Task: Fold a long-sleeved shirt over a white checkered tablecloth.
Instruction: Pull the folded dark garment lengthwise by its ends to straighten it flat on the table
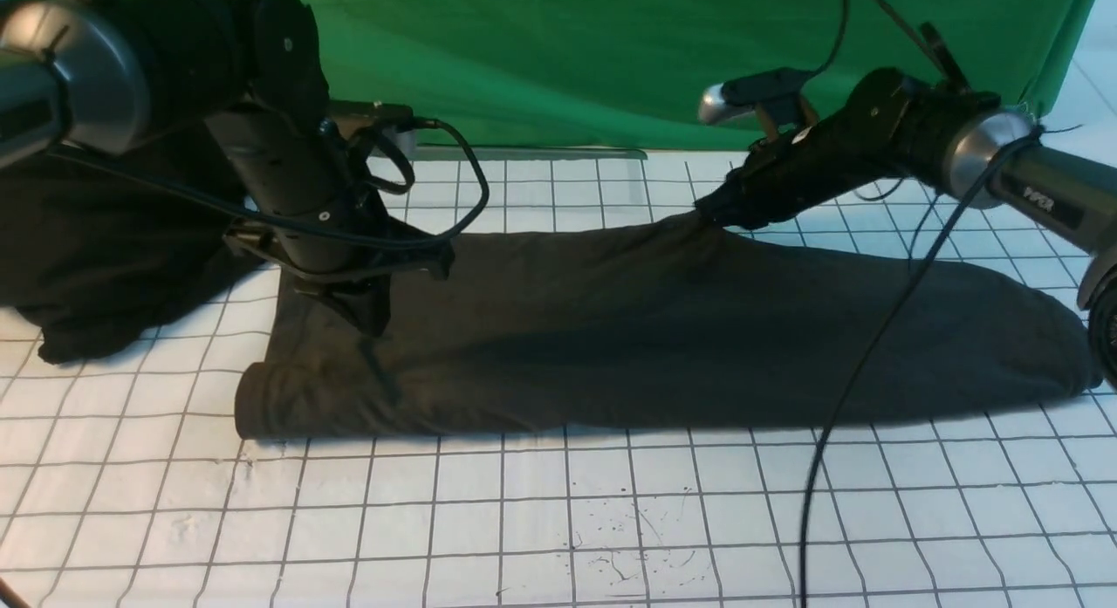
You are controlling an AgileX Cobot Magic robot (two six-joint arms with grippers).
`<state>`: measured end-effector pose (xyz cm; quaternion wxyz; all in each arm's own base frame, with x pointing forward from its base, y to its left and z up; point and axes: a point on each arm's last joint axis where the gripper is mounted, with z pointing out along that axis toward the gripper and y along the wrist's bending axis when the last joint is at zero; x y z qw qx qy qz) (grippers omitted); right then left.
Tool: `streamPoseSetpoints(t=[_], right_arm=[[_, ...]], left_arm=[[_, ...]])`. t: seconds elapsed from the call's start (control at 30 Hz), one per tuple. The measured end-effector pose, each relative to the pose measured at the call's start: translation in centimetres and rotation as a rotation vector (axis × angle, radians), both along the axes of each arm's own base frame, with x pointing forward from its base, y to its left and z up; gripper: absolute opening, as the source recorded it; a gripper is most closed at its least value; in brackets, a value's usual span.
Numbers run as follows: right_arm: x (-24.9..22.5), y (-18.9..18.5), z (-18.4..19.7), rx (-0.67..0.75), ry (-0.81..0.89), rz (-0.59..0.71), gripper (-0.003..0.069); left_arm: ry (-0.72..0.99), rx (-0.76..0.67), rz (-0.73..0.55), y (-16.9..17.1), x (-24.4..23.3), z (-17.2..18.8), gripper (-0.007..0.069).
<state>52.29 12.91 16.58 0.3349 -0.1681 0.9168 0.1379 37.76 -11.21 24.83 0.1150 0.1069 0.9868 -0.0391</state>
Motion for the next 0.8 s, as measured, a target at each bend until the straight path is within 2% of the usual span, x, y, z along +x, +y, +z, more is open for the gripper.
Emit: streamPoseSetpoints(t=[0.03,0.13,0.17,0.27,0.4,0.43,0.47,0.53,0.6,0.63,0.67,0.7,0.73,0.77,0.8], right_arm=[[0.0,0.0,0.1,0.001,-0.003,0.0,0.0006],[-0.7,-3.8,3.9,-0.034,0.079,0.004,0.0008],[-0.8,-4.0,4.2,-0.037,0.086,0.003,0.0008],[-3.0,-9.2,9.9,-0.079,0.163,-0.073,0.001],[-4.6,-14.0,12.0,-0.064,0.245,-0.202,0.0032],[-5.1,-16.6,11.7,-0.048,0.286,-0.285,0.0082],[-5.2,-16.9,11.6,-0.046,0.292,-0.292,0.0082],[-6.0,-19.4,9.6,-0.048,0.373,-0.361,0.0216],[-6.8,-20.2,7.6,-0.068,0.454,-0.385,0.034],[-6.8,-20.2,7.4,-0.067,0.462,-0.386,0.0351],[-7.6,-20.6,5.7,-0.113,0.528,-0.406,0.0444],[-8.0,-20.7,4.8,-0.137,0.564,-0.416,0.0498],[-8.1,-20.8,4.7,-0.141,0.57,-0.416,0.0508],[-8.6,-20.9,3.6,-0.158,0.607,-0.43,0.0572],[-8.9,-20.9,2.9,-0.167,0.621,-0.436,0.0606]], left_arm=[[0.0,0.0,0.0,0.0,0.0,0.0,-0.0001],[0.006,0.006,-0.003,0.1,-0.3,0.4,-0.0001],[0.004,0.005,-0.003,0.1,-0.3,0.5,-0.0001],[-0.035,-0.006,0.0,0.4,-1.2,1.9,0.0],[-0.066,-0.02,0.005,0.7,-2.5,1.9,0.0],[-0.067,-0.023,0.01,0.9,-3.2,0.9,0.0],[-0.074,-0.026,0.011,0.9,-3.2,0.8,0.0],[-0.056,-0.019,0.014,1.2,-4.0,-1.8,0.0],[-0.036,-0.002,0.02,1.5,-4.6,-3.7,0.0],[-0.029,0.001,0.021,1.5,-4.7,-3.9,0.0],[-0.016,0.018,0.034,1.8,-5.1,-5.1,0.0],[-0.01,0.027,0.042,2.0,-5.2,-5.6,0.0],[-0.012,0.026,0.047,2.0,-5.2,-5.6,0.0],[-0.001,0.033,0.061,2.4,-5.2,-6.1,0.0],[0.003,0.038,0.071,2.7,-5.2,-6.4,0.0]])
